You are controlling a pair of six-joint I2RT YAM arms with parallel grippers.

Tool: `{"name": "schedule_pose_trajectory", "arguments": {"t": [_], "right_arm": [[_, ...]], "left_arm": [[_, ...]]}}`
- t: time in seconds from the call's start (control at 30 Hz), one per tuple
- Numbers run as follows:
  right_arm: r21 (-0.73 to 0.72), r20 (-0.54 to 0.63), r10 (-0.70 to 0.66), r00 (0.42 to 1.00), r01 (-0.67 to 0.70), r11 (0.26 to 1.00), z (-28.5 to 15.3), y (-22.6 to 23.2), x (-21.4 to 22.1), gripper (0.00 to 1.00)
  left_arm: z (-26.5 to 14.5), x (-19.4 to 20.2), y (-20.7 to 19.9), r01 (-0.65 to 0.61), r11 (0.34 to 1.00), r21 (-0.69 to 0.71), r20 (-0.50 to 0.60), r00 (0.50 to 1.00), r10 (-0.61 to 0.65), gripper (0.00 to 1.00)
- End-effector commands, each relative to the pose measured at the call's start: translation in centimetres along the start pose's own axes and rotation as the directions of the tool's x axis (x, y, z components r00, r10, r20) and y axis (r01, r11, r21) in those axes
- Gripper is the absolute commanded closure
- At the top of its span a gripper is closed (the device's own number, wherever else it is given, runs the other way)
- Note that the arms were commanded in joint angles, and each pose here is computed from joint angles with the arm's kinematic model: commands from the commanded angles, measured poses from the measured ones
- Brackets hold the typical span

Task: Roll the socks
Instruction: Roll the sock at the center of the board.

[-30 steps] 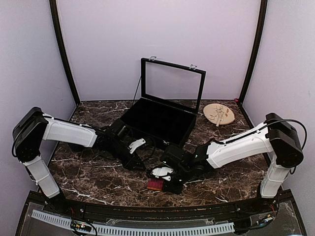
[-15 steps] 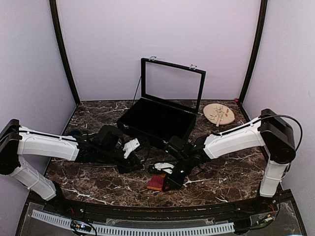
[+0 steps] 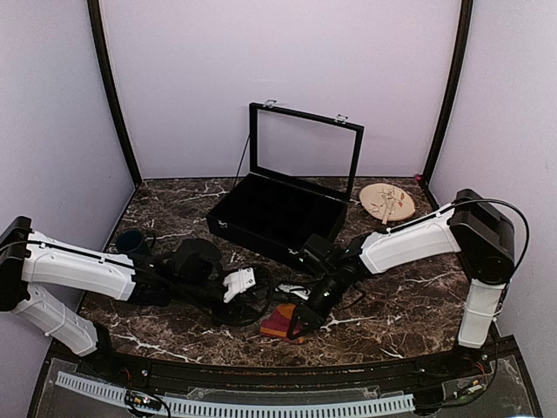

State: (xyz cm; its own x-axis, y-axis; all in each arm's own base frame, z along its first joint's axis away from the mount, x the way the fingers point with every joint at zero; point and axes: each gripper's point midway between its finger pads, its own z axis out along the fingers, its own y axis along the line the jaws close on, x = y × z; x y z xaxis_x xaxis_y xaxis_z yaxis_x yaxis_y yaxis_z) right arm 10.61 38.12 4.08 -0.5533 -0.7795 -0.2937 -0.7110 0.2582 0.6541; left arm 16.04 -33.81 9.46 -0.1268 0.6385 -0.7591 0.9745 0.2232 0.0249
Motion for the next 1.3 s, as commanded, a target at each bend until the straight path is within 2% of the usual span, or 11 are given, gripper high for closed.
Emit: {"name": "schedule_pose_trajectory", "arguments": {"t": [0.0,0.17,0.67,1.13,1.27], "right_arm": [[-0.08,-0.014,0.044,0.999,-0.045,0.996,0.6,0.6,0.3,1.0],[-0.086,-0.027,0.066,0.997,-0.068,0.994,0.9,0.4,0.9,1.0],[-0.105,-0.029,0.077,0.997,-0.079,0.991,0.8,0.6,0.9,1.0],[-0.123,-0.042,0.076,0.996,-0.08,0.989,0.8,0.9,1.2,1.0],[-0.124,-0.043,0.075,0.996,-0.08,0.989,0.8,0.9,1.3,1.0]], "left_arm": [[0.4,-0.2,-1.6,-0.094,0.995,0.035,-0.002,0.996,0.095,0.63],[1.1,-0.2,-2.7,-0.137,0.988,0.064,-0.021,0.99,0.139,0.59],[3.2,1.0,-5.9,-0.291,0.942,0.166,-0.098,0.946,0.31,0.59],[4.5,0.5,-4.8,-0.393,0.914,0.098,-0.103,0.91,0.402,0.59],[4.9,0.7,-5.3,-0.398,0.907,0.137,-0.112,0.904,0.414,0.59]]}}
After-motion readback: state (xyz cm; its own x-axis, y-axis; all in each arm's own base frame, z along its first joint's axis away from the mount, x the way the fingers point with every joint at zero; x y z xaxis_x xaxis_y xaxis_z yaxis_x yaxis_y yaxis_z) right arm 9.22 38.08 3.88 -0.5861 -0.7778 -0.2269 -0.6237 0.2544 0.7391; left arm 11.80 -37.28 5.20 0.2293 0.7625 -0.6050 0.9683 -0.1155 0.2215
